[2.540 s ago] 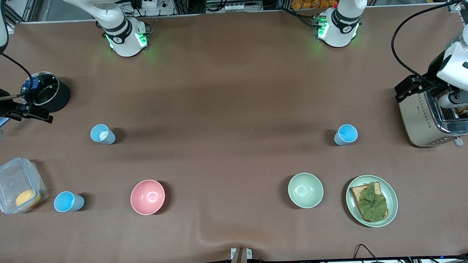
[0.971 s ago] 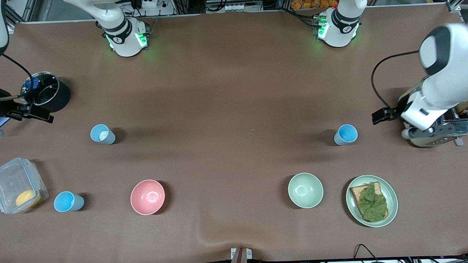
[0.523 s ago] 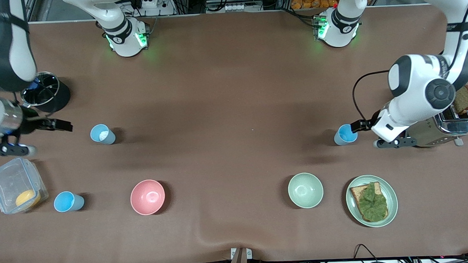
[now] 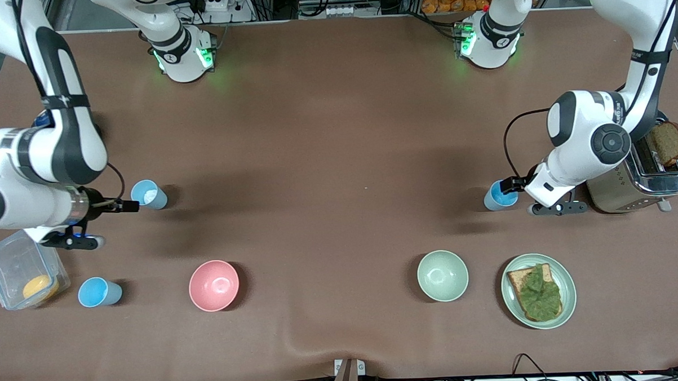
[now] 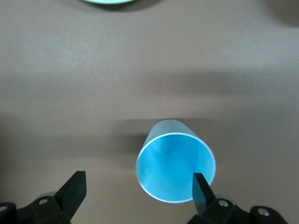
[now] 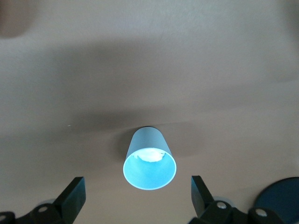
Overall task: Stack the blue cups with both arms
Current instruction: 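Close the right gripper and the left gripper around the blue cups, then set the right cup mid-table while the left gripper lifts its cup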
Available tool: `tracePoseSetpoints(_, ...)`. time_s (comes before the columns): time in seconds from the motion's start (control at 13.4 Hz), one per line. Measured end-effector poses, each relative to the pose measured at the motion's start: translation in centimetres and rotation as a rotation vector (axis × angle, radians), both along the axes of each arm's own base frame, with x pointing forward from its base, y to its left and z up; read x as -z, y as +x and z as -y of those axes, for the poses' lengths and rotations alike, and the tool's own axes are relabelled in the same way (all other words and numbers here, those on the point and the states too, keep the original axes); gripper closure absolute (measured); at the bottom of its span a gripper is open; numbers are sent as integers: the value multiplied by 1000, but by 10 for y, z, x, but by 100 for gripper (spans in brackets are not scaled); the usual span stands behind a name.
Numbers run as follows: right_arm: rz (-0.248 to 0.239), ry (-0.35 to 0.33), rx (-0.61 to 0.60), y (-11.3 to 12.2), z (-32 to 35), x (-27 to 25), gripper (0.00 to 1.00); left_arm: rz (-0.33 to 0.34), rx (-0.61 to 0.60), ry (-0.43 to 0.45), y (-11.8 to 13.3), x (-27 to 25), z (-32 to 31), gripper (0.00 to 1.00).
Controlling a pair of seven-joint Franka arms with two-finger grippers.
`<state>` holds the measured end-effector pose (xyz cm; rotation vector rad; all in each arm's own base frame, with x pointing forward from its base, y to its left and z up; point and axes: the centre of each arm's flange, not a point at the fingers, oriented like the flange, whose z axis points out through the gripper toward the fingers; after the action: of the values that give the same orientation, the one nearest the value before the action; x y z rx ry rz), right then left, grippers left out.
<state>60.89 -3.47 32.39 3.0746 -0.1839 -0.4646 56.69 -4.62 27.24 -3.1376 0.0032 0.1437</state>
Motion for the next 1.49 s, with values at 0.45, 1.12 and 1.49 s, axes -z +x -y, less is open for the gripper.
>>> tracePoseSetpoints(0.45, -69, -11, 34, -24, -22, 39, 0, -35, 6, 0, -9, 46, -5, 33)
tracePoseSetpoints(1.12, -114, -29, 35, -30, -34, 90, 6, 50, 49, 2, 17, -36, 19, 97)
tracePoseSetpoints(1.49, -160, -30, 34, -36, -35, 100, 54, -5, 43, 20, 39, -116, 19, 97)
